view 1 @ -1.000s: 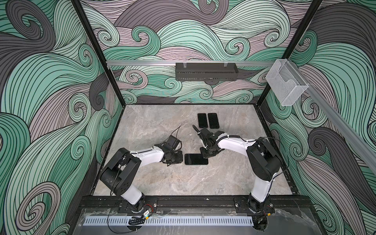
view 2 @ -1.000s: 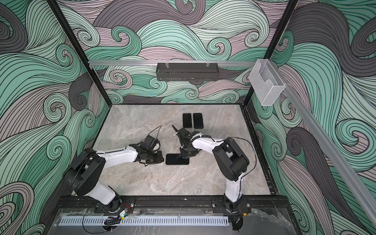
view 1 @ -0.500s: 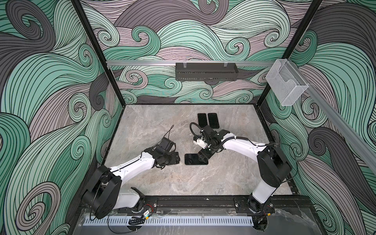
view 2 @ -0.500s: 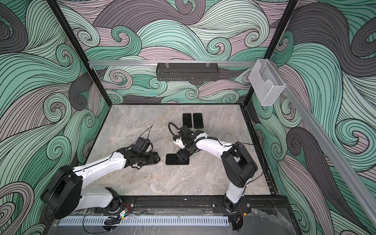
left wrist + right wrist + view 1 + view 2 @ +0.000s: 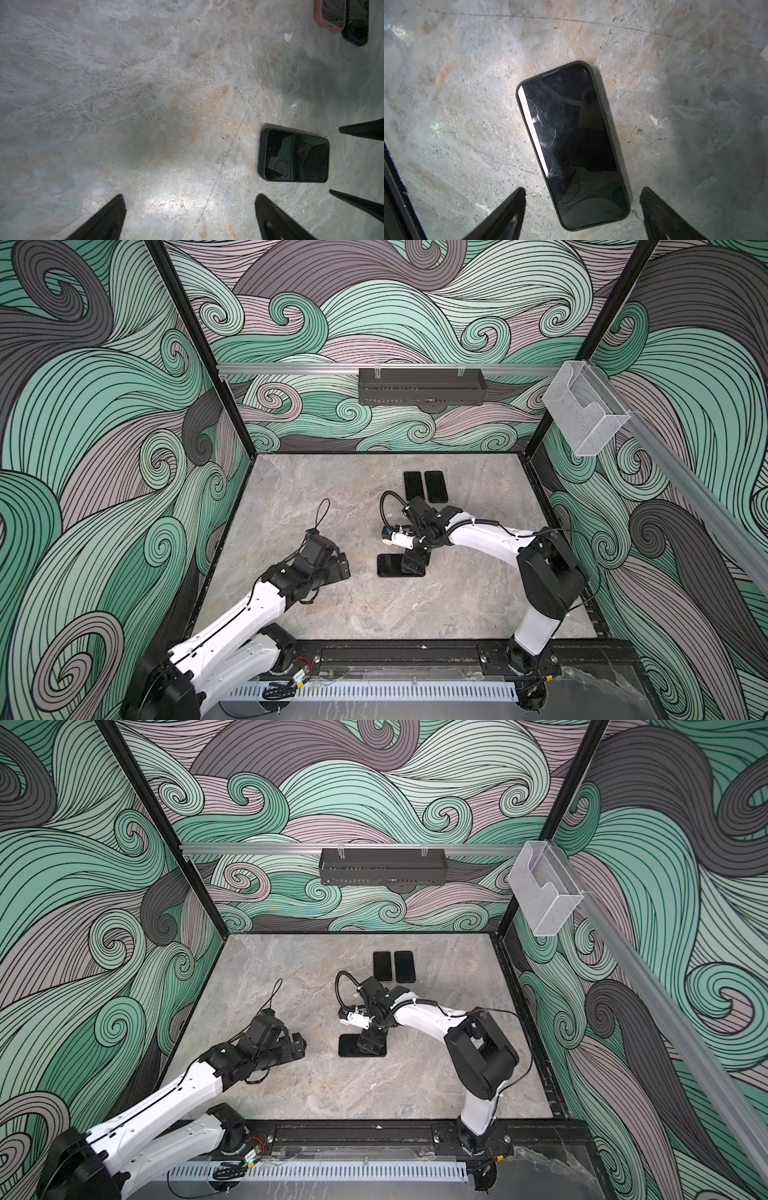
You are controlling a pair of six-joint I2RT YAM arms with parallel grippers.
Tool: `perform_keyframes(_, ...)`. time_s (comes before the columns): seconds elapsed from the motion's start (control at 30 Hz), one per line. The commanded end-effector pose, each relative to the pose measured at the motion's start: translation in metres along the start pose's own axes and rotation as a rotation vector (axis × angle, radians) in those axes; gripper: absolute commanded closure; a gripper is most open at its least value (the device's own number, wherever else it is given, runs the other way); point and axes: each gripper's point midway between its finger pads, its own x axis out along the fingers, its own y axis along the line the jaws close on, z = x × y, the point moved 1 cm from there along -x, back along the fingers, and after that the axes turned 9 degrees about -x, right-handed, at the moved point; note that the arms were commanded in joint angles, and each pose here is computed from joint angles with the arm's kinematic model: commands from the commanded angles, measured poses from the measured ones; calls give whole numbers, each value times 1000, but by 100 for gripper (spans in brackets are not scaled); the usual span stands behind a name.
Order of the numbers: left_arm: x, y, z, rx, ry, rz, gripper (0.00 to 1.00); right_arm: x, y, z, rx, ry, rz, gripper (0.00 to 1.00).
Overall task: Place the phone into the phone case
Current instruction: 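Open the left gripper and lift away while the right grasps the cased phone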
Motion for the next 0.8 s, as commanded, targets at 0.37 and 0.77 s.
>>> perform_keyframes(0.37, -36, 35, 7, -42, -146, 21, 2, 20, 1, 4, -91, 50, 47, 6)
perform_keyframes(0.77, -33, 30, 5, -19, -126, 3, 1, 35, 11, -9, -96, 131, 89, 5)
